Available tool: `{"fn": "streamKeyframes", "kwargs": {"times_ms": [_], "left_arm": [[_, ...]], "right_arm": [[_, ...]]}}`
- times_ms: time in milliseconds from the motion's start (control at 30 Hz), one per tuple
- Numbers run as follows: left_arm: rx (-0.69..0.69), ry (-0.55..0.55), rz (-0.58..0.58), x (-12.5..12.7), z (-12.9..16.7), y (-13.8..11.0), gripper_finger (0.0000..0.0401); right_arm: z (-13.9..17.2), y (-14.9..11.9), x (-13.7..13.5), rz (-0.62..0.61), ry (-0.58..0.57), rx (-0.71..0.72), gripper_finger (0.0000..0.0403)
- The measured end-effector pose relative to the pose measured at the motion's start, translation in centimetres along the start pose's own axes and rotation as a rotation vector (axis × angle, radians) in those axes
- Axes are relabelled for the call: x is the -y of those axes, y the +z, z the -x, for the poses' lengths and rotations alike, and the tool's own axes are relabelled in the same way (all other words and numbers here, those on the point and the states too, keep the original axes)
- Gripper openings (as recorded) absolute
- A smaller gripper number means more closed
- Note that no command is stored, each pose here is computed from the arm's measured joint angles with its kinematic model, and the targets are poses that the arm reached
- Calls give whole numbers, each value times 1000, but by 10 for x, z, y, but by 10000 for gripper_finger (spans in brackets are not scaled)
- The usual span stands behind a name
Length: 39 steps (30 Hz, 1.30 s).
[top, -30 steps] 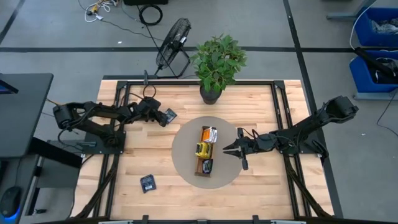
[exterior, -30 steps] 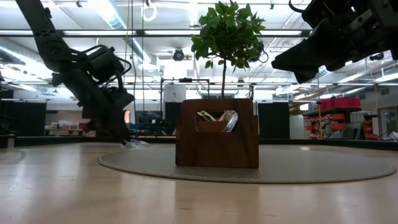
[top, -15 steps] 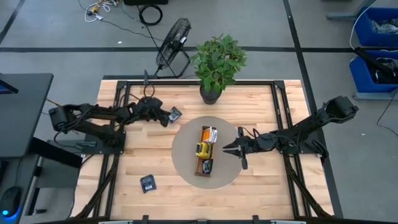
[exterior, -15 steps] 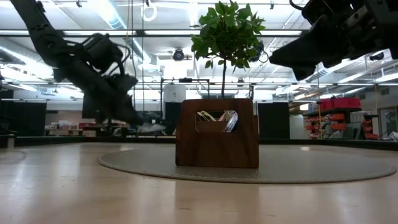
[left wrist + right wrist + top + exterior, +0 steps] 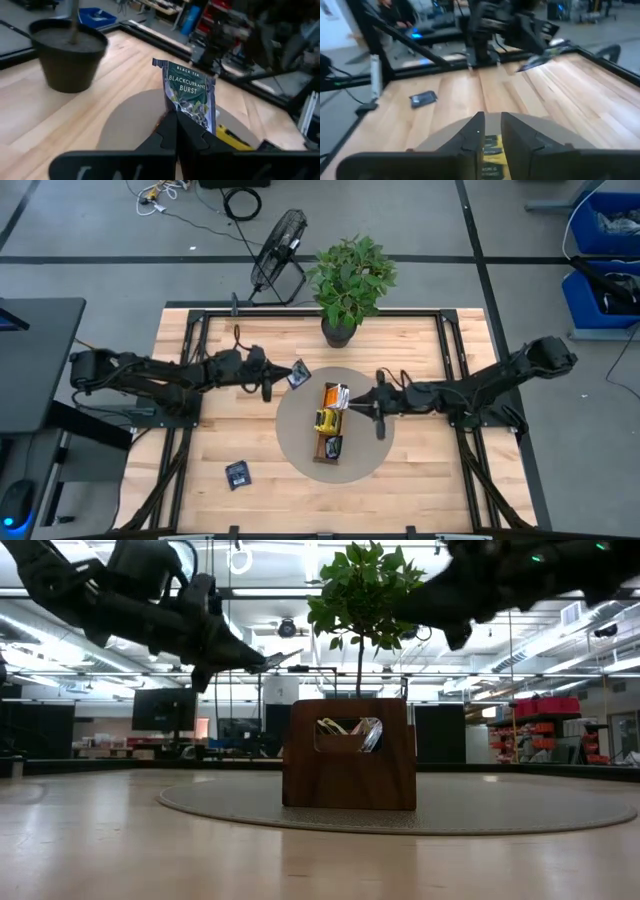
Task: Pick & Place Tea
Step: Put the purple tea bag into the bottom compartment of the bottom section wooden organizer
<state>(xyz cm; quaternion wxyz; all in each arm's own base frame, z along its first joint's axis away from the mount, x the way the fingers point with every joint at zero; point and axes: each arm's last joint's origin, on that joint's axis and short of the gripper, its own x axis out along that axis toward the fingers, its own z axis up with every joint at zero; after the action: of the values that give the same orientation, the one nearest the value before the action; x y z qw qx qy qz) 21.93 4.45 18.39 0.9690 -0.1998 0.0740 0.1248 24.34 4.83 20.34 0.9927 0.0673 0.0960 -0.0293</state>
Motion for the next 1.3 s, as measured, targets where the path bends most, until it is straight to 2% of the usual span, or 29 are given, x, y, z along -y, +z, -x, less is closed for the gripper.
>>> {"fn": "streamKeyframes", "kwargs": {"times_ms": [167,267,433,600,800,933,1300], "left_arm": [[16,-41,-100,23,-2,1,1],[34,-24,-176,36,-1,-1,1],[72,16,-297,53,1,0,1],[96,5,-344,67,2,3,1],[124,-42,-368,82,3,8,1],[128,-57,-369,86,3,10,1],[87,-30,-398,91,-13,5,1]], "right_arm": [[-13,32,-1,15,-13,-161,79],[-15,53,0,14,-10,-230,96],[-17,95,7,-93,15,-228,132],[-16,120,17,-150,22,-218,155],[-27,118,20,-161,31,-213,160],[-40,110,19,-196,86,-237,160],[-50,110,24,-234,109,-195,160]]}}
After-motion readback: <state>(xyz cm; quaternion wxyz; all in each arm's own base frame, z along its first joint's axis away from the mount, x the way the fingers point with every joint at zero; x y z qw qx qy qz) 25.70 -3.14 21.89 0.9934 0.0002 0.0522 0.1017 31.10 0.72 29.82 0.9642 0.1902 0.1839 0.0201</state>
